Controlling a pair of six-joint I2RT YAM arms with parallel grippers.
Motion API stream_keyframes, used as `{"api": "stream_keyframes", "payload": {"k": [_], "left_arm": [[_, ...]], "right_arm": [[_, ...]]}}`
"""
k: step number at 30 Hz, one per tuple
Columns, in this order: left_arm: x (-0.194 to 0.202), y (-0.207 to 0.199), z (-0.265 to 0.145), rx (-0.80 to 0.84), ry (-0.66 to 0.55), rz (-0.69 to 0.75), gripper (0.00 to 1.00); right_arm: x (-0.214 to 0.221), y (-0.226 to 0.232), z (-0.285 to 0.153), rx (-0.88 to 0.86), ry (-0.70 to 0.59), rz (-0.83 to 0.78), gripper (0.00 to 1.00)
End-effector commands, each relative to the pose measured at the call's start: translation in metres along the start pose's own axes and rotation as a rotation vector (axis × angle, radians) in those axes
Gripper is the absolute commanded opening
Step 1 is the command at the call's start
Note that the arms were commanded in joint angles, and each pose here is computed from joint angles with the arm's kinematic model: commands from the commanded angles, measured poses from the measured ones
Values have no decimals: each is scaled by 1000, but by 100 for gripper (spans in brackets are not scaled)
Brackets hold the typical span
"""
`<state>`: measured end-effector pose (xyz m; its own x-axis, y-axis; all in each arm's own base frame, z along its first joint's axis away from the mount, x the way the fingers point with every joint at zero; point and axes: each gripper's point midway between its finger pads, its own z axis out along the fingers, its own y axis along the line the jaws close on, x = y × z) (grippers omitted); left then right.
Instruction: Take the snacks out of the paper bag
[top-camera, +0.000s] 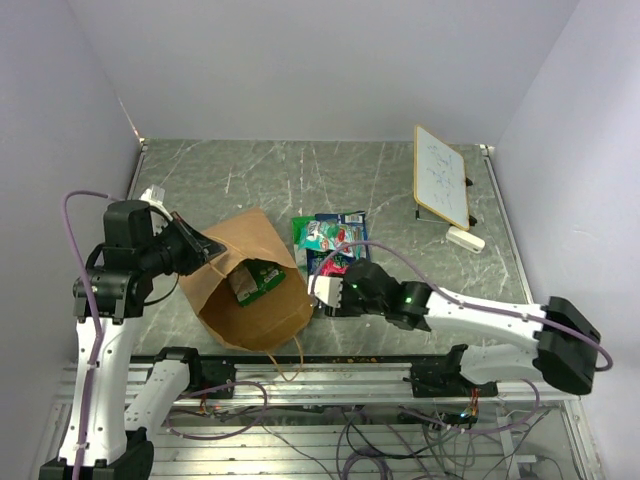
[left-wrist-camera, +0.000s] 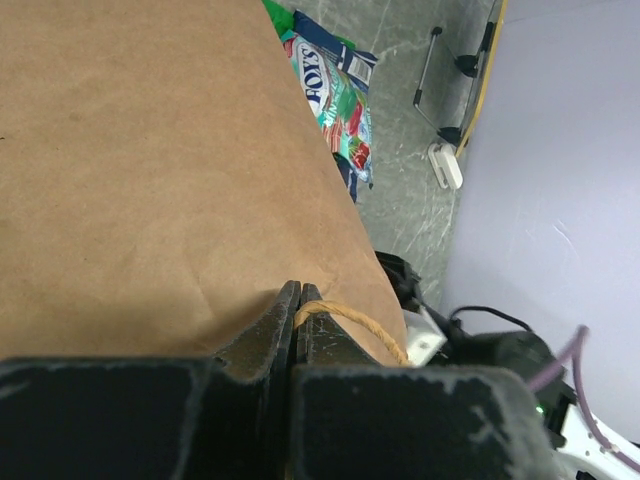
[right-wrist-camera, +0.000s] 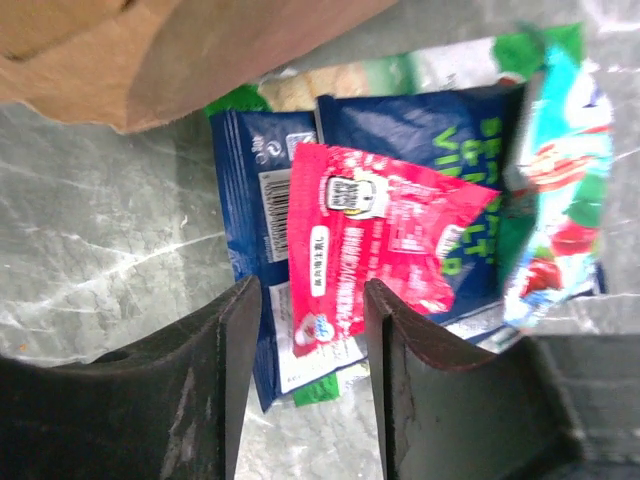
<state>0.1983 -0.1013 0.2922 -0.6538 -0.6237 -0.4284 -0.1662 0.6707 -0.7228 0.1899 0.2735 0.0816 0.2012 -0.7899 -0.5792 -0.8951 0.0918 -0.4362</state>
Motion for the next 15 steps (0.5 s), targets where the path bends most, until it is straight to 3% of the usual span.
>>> {"api": "stream_keyframes", "payload": {"k": [1, 5, 9, 15], "left_arm": [[-1, -6, 3, 38, 3, 27, 7], [1, -3, 4, 37, 1, 21, 7], [3, -3, 6, 46, 10, 13, 7], [-2, -7, 2, 40, -4, 25, 7]], "right_arm": [[-36, -17, -34, 61, -155, 43, 48], [-55, -28, -64, 95, -249, 21, 55], [-84, -23, -79, 31, -358, -107, 57], [-157, -5, -87, -51, -503, -254, 62]]}}
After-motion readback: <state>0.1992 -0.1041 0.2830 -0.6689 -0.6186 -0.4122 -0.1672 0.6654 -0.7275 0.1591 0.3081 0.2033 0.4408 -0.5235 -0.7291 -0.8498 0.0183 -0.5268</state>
